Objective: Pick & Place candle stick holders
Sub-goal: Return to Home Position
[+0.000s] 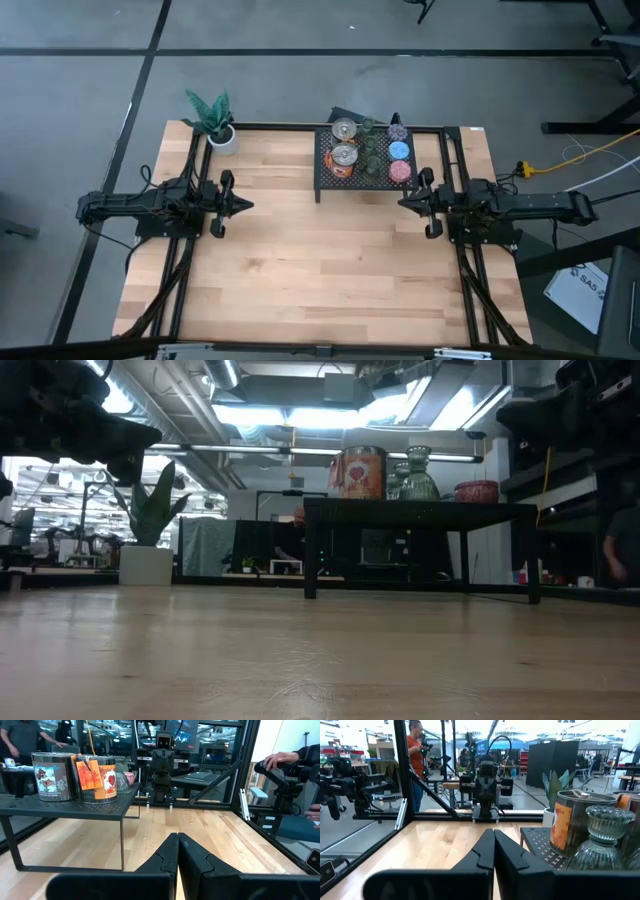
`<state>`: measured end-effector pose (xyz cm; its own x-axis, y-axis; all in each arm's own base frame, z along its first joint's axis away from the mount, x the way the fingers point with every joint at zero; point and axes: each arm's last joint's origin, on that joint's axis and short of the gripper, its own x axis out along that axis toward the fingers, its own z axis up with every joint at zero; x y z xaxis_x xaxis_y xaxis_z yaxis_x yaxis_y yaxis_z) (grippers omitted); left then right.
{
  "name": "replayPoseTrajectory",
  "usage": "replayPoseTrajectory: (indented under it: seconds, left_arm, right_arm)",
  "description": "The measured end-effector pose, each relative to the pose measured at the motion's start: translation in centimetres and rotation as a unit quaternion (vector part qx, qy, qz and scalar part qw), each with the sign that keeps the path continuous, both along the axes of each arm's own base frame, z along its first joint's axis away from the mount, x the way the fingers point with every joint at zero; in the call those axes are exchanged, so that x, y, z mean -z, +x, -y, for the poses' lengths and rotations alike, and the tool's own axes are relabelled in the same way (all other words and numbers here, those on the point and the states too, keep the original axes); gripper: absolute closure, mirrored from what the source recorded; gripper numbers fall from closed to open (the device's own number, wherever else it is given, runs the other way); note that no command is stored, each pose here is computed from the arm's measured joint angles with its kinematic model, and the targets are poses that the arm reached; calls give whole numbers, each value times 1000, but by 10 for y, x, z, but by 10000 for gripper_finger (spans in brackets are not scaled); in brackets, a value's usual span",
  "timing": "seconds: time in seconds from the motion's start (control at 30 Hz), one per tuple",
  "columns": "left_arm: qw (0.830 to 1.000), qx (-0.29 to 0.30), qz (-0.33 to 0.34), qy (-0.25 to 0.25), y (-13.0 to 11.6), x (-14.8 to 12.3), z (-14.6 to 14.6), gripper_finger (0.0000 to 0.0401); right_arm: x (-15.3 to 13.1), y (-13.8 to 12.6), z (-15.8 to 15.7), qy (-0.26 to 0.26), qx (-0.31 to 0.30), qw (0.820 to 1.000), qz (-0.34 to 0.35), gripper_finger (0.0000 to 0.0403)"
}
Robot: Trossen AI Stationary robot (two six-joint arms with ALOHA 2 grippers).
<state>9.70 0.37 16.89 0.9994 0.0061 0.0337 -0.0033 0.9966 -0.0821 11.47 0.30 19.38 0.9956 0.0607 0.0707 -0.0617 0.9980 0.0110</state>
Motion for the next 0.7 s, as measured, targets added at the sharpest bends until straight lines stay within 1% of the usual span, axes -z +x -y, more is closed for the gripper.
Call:
replayPoseTrajectory:
  seconds: [0.17, 0.33, 0.5, 0.7]
  left_arm:
    - [1000, 0, 0, 0, 0, 0, 0, 400]
    - [1000, 0, 0, 0, 0, 0, 0, 400]
    - [1000, 0, 0, 0, 0, 0, 0, 400]
    - [1000, 0, 0, 0, 0, 0, 0, 400]
  right_arm:
    - [0, -5, 0, 0, 0, 1000, 3, 397]
    - [4, -10, 0, 0, 1, 1000, -17, 397]
    - [4, -14, 1, -5, 14, 1000, -15, 397]
    - [7, -20, 1, -3, 14, 1000, -23, 397]
